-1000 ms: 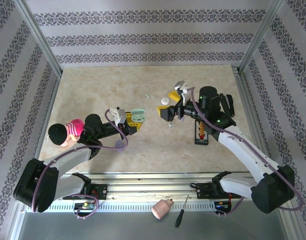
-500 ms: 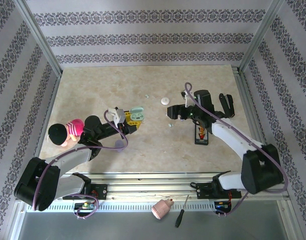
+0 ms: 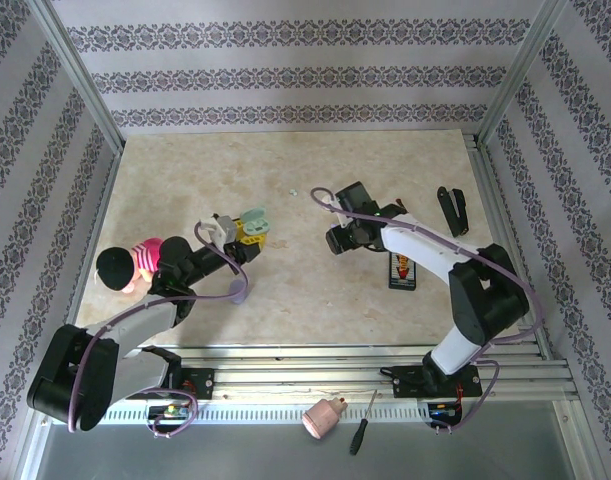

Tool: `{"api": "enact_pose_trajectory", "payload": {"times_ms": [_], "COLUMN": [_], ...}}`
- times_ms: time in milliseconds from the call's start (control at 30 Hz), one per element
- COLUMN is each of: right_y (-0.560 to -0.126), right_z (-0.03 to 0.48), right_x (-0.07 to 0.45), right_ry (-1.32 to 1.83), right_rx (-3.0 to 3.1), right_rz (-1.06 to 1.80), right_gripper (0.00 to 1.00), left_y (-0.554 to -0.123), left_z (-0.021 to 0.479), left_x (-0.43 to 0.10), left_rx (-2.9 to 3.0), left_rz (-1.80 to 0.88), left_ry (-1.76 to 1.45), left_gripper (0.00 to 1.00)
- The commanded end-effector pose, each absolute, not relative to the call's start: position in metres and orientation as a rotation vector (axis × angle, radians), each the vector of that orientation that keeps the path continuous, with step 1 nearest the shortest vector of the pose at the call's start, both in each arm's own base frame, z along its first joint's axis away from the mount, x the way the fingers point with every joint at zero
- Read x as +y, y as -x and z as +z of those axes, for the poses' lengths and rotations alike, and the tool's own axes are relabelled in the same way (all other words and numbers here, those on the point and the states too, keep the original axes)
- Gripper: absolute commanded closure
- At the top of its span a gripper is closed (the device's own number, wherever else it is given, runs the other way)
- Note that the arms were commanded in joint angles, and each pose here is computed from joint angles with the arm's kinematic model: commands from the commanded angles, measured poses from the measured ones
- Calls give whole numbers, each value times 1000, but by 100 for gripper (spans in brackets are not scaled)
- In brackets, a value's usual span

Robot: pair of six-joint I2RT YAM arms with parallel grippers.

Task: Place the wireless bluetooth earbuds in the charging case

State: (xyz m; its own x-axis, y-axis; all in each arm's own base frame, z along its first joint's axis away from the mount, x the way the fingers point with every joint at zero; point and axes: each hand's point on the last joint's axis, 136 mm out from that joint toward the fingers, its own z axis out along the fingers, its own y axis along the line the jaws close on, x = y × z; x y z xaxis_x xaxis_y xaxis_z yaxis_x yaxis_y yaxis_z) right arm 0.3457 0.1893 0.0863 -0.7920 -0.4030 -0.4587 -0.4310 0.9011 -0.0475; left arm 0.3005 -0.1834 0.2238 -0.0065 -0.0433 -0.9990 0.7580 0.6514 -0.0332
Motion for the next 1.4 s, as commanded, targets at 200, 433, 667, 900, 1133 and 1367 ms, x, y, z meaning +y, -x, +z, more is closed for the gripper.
{"api": "enact_pose_trajectory", "payload": {"times_ms": [200, 433, 667, 900, 1133, 1367], "right_y": [-350, -356, -357, -357, -352, -352], "right_z": [73, 63, 51, 39, 31, 25], "right_x": [179, 187, 197, 199, 202, 199], "right_ry": [815, 907, 981, 1031, 1066, 1082], "right_rx": [2560, 2528, 2516, 2516, 2538, 2544], "right_rz": [-362, -497, -553, -612, -606, -644], "right_gripper": [48, 55, 57, 61, 64, 65], "left_y": [-320, -330, -338, -336, -336, -336], "left_z": [240, 238, 232, 234, 234, 234], "left_x": [-146, -124, -108, -107, -109, -111], "left_rx": [1389, 1408, 1448, 1444, 1438, 1436], "left_rz": [-550, -499, -439, -441, -452, -466], "left_ry": [-507, -413, -355, -354, -360, -364], "left_gripper": [83, 83, 84, 84, 84, 84]}}
